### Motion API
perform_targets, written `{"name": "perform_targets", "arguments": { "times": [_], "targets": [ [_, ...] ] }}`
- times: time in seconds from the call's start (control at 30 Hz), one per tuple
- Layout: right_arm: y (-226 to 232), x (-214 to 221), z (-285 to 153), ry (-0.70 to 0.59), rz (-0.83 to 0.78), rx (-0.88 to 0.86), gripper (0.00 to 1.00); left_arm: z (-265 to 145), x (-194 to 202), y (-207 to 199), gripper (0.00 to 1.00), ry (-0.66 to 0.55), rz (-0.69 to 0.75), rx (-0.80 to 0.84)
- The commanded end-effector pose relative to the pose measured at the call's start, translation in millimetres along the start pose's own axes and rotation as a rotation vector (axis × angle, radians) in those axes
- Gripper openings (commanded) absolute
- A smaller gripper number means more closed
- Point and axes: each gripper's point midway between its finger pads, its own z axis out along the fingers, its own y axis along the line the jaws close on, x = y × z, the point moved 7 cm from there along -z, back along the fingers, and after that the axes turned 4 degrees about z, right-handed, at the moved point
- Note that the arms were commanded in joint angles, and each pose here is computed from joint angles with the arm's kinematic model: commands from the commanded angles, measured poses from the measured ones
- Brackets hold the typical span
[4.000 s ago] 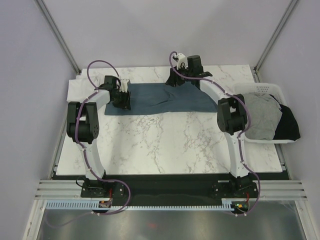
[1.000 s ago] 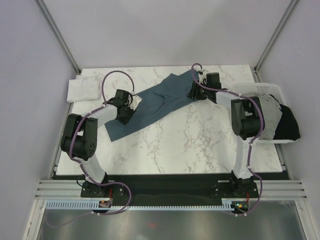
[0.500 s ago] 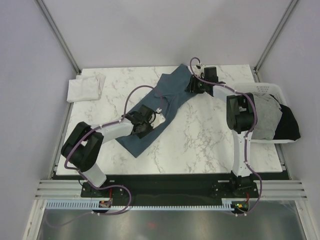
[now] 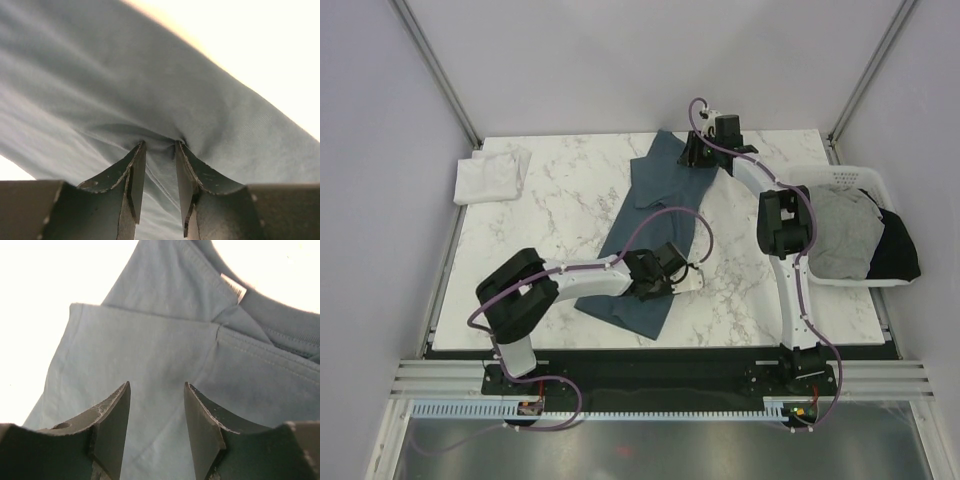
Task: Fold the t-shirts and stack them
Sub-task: Fold the tshirt
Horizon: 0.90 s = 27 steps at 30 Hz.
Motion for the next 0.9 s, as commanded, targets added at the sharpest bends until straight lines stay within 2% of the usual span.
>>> {"name": "perform_targets", "arguments": {
  "times": [0.0,0.37,0.6,0.87],
  "targets": [
    [11,-12,4,-0.024,-0.037,-0.005,0.55,25,23,-66,0.39,0.144,0.077,0.291],
    [17,-4,17,-0.01,-0.028,-0.03,0.57,29,-31,-71,0.39,0.073,0.101,0.338],
    [23,2,28,-0.006,-0.044,-0.038,0.59,27,-41,-82,0.39,0.079,0.08,0.393],
    [48,16,50,0.004,-0.07,-0.095,0.63,23,-56,-74,0.39,0.054,0.085,0.371]
  ]
}}
